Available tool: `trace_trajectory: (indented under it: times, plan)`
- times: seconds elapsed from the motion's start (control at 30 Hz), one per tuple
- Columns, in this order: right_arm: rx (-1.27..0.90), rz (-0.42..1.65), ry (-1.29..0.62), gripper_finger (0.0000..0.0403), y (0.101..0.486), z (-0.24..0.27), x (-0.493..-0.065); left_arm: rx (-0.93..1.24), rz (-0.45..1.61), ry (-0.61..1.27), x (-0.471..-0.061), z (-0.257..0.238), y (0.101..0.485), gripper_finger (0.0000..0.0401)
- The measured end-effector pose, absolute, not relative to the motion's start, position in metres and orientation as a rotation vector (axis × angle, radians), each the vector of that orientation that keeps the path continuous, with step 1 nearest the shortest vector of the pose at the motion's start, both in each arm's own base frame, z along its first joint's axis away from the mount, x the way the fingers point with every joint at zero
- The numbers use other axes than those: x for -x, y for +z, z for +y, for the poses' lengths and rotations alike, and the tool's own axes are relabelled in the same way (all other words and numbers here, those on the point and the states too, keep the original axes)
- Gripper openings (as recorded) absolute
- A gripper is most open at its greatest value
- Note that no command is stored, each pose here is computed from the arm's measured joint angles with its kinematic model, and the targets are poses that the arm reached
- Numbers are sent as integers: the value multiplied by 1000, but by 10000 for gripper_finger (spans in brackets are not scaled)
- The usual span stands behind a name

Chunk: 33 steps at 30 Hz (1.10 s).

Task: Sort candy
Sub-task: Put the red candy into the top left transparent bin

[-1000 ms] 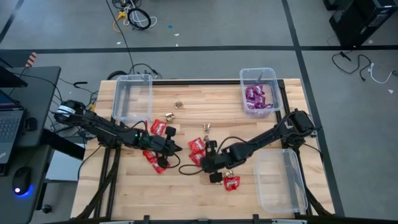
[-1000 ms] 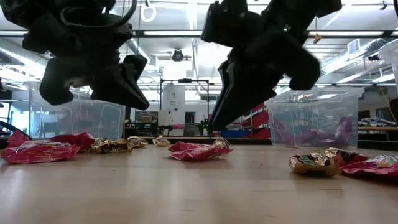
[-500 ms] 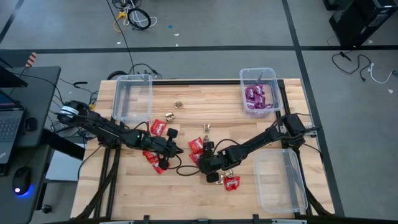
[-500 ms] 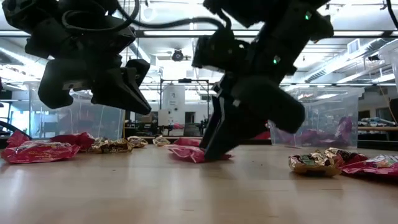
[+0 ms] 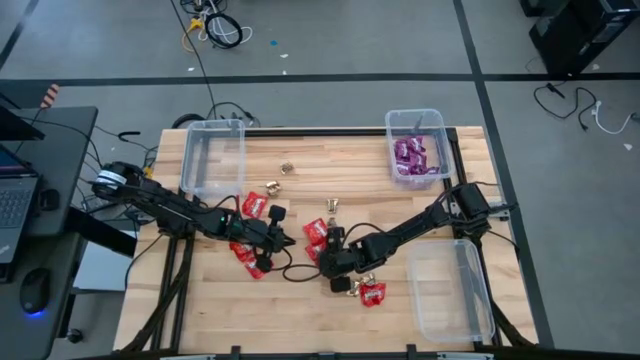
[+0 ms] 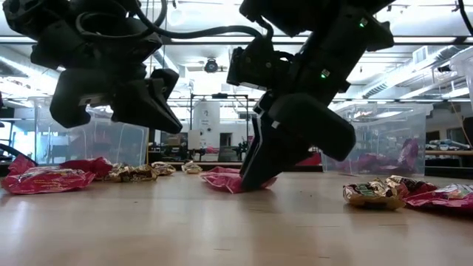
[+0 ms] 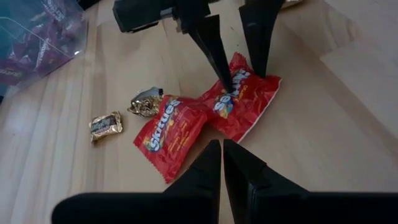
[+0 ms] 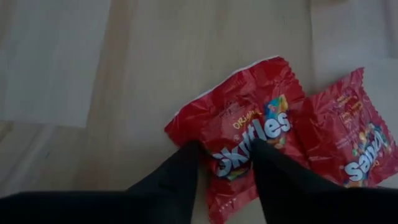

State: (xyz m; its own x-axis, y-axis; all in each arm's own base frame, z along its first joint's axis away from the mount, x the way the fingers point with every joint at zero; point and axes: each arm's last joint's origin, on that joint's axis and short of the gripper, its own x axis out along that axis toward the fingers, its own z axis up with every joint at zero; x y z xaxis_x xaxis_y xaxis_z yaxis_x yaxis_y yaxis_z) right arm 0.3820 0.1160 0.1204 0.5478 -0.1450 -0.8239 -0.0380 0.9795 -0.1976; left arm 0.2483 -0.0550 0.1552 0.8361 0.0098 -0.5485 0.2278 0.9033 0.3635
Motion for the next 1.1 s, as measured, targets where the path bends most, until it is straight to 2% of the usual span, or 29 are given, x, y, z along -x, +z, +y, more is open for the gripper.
trace_trajectory:
  times: [0.27,0.37,0.6,0.8,0.93,1.1]
  plan:
    - [200,989,-69,37,120,116,-382,-428,541,-115,-250,-55,158,23]
    - [201,978,-65,13,121,117,-383,-428,524,-101,-251,-55,159,23]
    - [197,972,-66,14,128,117,-380,-444,496,-44,-251,-54,164,23]
    - [177,896,-75,5,159,116,-377,-484,397,-45,-247,-53,184,23]
    - [72,833,-113,5,180,112,-374,-475,328,-40,-241,-52,201,23]
    - [-130,747,-150,5,199,107,-376,-518,304,-183,-236,-56,204,33]
